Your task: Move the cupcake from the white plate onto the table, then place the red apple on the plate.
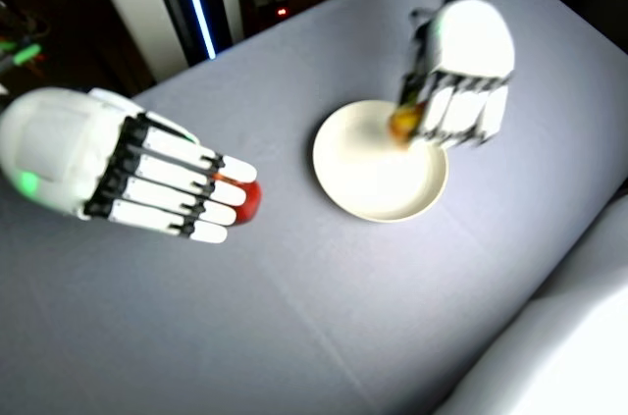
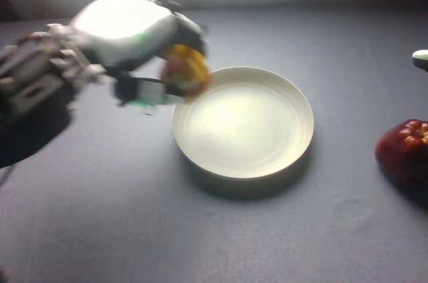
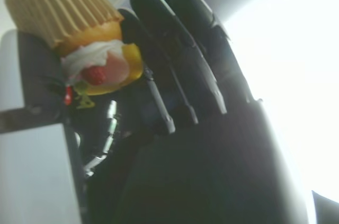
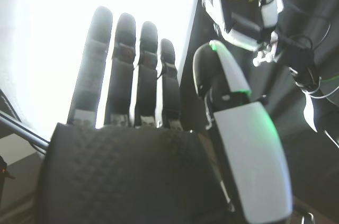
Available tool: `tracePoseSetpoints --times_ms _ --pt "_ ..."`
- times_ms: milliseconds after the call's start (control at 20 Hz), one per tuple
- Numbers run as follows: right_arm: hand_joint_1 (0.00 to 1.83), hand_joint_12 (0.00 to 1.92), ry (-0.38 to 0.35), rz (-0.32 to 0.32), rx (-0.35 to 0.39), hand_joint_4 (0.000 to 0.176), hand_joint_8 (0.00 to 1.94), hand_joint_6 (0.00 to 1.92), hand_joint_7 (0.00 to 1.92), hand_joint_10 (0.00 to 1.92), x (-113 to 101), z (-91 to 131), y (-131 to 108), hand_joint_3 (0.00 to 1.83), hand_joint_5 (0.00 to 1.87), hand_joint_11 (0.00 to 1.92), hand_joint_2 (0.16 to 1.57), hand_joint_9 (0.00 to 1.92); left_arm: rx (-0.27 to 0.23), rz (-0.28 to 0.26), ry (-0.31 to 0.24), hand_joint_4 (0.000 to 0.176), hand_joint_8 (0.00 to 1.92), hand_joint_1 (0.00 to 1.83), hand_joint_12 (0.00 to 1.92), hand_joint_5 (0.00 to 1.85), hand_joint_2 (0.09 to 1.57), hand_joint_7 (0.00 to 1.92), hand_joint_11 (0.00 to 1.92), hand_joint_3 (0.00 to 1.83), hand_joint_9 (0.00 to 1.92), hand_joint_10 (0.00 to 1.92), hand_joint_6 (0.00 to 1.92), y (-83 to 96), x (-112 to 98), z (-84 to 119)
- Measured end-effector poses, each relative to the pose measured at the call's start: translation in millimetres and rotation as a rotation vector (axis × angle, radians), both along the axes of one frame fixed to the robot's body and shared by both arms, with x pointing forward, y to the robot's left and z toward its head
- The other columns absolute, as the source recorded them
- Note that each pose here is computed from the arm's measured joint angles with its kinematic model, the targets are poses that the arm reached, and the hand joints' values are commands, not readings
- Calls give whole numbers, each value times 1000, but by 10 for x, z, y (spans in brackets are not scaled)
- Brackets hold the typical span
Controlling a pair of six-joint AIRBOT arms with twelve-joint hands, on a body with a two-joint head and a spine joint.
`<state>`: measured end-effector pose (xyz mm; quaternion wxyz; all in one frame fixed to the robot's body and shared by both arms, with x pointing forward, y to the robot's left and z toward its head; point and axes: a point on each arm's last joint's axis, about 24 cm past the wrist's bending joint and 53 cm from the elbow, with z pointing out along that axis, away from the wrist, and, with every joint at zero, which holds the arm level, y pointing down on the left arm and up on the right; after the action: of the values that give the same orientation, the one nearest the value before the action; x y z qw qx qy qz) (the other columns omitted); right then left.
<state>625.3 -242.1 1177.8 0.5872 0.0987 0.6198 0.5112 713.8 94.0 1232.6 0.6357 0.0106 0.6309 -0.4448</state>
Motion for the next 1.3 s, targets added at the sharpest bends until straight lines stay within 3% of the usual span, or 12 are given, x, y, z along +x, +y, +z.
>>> tracePoseSetpoints --times_ms 50,100,150,300,500,750,800,900,950,1000,1050,1300 --pt "801 98 5 -3 -1 0 5 3 597 4 3 -12 -6 0 447 506 1393 584 6 29 -5 0 1141 1271 1595 1189 1075 1015 588 1 836 1040 397 151 -38 -25" --pt "797 103 13 -6 -2 0 7 5 602 6 2 -37 -17 0 452 519 1385 590 25 49 7 0 1022 1240 1383 1123 1076 1014 508 7 829 740 646 256 -65 -101" --pt "795 104 13 -4 -2 0 9 6 609 9 0 -40 -13 0 455 523 1387 599 33 66 22 0 1095 1239 1361 1109 1087 988 478 4 855 619 642 339 -104 -171" --pt "744 91 12 -7 1 0 4 3 600 5 2 -35 -20 2 447 516 1400 586 56 99 53 0 1253 1261 1620 1136 1102 940 261 1 746 837 500 470 -146 -350" --pt "722 94 18 -7 1 0 8 8 625 7 -1 -49 -26 0 475 538 1383 607 73 136 107 0 1271 1224 1420 1066 1129 860 101 0 695 477 740 594 -177 -610" --pt "735 84 25 -7 -5 0 3 2 627 0 -12 -78 -38 0 476 524 1377 589 65 178 187 0 1305 1248 1339 1108 1118 877 160 0 779 270 602 747 -257 -921" --pt "736 86 27 -7 -4 0 3 4 629 5 -11 -81 -38 0 482 530 1377 600 63 186 184 0 579 1190 1289 1057 1082 790 122 14 726 223 804 775 -259 -927" --pt "770 78 28 -4 -2 0 0 1 629 0 -14 -80 -33 0 482 507 1378 591 47 202 190 0 97 1171 1216 1025 1090 890 186 0 754 132 888 825 -275 -953" --pt "786 83 28 -6 -1 0 2 1 633 1 -11 -80 -38 0 482 515 1376 590 46 204 187 0 1115 1239 1358 1063 1120 872 155 5 776 152 656 835 -280 -955" --pt "793 83 28 -5 -1 0 0 0 630 0 -12 -80 -37 0 480 513 1379 589 42 204 191 0 602 1194 1342 913 1046 750 128 0 743 138 232 829 -291 -954" --pt "798 83 28 -5 0 0 1 0 632 1 -13 -79 -35 0 479 514 1379 591 47 204 189 0 251 1190 1241 899 1022 784 140 0 714 99 64 840 -303 -961" --pt "812 80 35 -3 8 0 0 0 601 0 -14 -85 -39 4 436 506 1390 576 48 215 194 0 0 1163 997 827 982 761 206 0 673 6 0 896 -334 -960"
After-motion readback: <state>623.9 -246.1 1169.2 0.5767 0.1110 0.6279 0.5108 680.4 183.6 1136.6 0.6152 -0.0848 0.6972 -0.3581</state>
